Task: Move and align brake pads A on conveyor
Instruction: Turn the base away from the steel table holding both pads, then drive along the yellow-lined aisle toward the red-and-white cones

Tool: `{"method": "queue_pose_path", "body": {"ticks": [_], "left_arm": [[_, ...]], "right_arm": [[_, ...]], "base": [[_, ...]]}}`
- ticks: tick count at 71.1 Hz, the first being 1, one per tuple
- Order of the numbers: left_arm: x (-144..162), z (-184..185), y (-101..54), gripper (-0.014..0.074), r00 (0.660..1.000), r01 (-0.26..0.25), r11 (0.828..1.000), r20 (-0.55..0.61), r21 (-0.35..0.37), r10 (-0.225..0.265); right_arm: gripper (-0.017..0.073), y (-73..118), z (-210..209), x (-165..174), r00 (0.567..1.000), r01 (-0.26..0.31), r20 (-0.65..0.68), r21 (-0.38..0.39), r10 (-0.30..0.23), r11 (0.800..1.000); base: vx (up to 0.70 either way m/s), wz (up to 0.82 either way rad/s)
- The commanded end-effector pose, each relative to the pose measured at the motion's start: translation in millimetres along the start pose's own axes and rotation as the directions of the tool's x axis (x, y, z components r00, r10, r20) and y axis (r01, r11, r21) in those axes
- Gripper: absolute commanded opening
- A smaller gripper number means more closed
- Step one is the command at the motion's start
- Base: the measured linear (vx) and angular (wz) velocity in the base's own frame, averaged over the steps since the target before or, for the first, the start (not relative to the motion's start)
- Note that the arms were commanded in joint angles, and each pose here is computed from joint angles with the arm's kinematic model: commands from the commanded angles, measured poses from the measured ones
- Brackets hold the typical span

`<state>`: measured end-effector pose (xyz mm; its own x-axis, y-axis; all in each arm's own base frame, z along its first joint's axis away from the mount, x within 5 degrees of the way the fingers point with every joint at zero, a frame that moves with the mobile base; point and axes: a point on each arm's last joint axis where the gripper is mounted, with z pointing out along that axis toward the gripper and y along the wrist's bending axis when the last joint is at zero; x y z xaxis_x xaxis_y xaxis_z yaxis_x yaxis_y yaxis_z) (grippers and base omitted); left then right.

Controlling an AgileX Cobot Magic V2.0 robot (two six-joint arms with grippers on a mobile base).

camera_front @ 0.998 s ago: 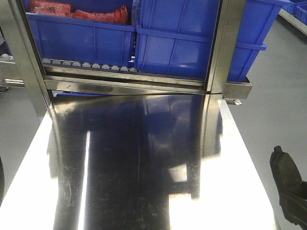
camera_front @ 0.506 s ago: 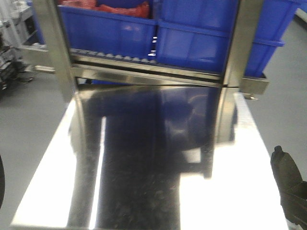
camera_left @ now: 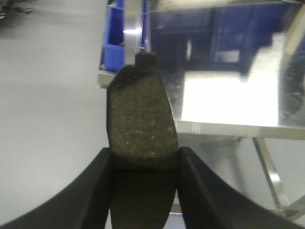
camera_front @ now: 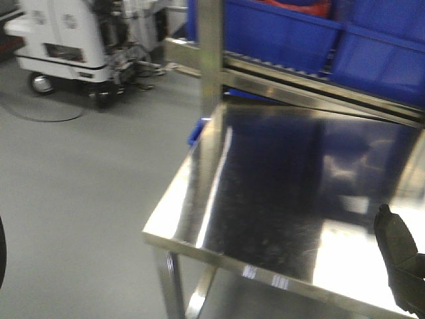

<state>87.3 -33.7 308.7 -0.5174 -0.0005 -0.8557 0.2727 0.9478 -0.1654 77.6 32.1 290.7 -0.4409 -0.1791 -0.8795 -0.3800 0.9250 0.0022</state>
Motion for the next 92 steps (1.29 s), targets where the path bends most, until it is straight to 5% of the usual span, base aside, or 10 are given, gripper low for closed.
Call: {"method": "queue_pose_path", "body": {"ticks": [1, 92], "left_arm": [[-14.6, -4.5, -3.1, 0.0217, 0.994, -0.002, 1.0, 0.107, 0.022, -0.001], [-14.6, -4.5, -3.1, 0.0217, 0.994, -0.002, 1.0, 0.106, 0.022, -0.001]], "right_arm": [[0.0043, 0.0, -5.2, -16.2, 0.994, 0.008, 0.112, 0.001, -0.008, 1.0], [0.0043, -0.1, -5.2, -15.9, 0.994, 0.009, 0.109, 0.002, -0.009, 1.0]], "base": [[-0.14, 0.71], [-0.05, 0.81]]}}
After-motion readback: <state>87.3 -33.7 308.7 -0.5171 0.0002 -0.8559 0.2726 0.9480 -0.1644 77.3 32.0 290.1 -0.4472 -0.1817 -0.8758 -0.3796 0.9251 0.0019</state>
